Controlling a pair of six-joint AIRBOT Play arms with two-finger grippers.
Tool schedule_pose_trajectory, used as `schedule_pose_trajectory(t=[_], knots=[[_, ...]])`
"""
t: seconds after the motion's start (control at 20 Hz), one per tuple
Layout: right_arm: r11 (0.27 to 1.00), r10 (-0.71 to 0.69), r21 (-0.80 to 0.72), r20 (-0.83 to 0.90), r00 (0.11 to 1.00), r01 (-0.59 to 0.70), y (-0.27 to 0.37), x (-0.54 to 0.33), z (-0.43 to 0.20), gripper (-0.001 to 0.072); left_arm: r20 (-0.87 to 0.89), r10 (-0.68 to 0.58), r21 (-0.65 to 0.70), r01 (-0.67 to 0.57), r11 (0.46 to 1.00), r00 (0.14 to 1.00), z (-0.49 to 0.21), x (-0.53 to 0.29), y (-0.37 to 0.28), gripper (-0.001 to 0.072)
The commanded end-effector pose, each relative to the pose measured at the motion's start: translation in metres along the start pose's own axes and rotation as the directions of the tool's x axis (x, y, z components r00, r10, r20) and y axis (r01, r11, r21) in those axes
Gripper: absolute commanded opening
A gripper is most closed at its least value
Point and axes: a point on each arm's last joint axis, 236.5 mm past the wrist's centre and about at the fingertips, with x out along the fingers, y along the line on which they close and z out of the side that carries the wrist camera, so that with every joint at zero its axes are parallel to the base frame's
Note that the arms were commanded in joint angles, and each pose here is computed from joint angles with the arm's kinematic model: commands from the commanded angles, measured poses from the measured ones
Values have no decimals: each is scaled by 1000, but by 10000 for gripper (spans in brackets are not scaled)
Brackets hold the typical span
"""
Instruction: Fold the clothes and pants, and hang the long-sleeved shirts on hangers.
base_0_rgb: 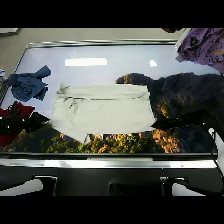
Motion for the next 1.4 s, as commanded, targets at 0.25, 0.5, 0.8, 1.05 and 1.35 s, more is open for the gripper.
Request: schedule_pose_trajectory(t=[0.25,0.5,0.8,1.05,1.35], knots=[[1000,12,18,-19,1000,-11,4,-2,-5,33,-68,-29,13,30,999,997,-11,31,3,469],[1000,25,16,6,1000,-25,13,-8,-3,32,-93,-86,82,94,992,992,-12,35,-29,19],[956,80,-291,319,945,18,116,-101,75,31,212,-195,319,121,940,958,86,-74,-148,15],[819,244,-547,603,759,172,274,-256,95,31,577,-256,537,-124,834,776,114,-266,-280,16],[694,331,-553,814,478,461,354,-411,-39,31,831,-287,480,-352,803,477,12,-437,-333,16]])
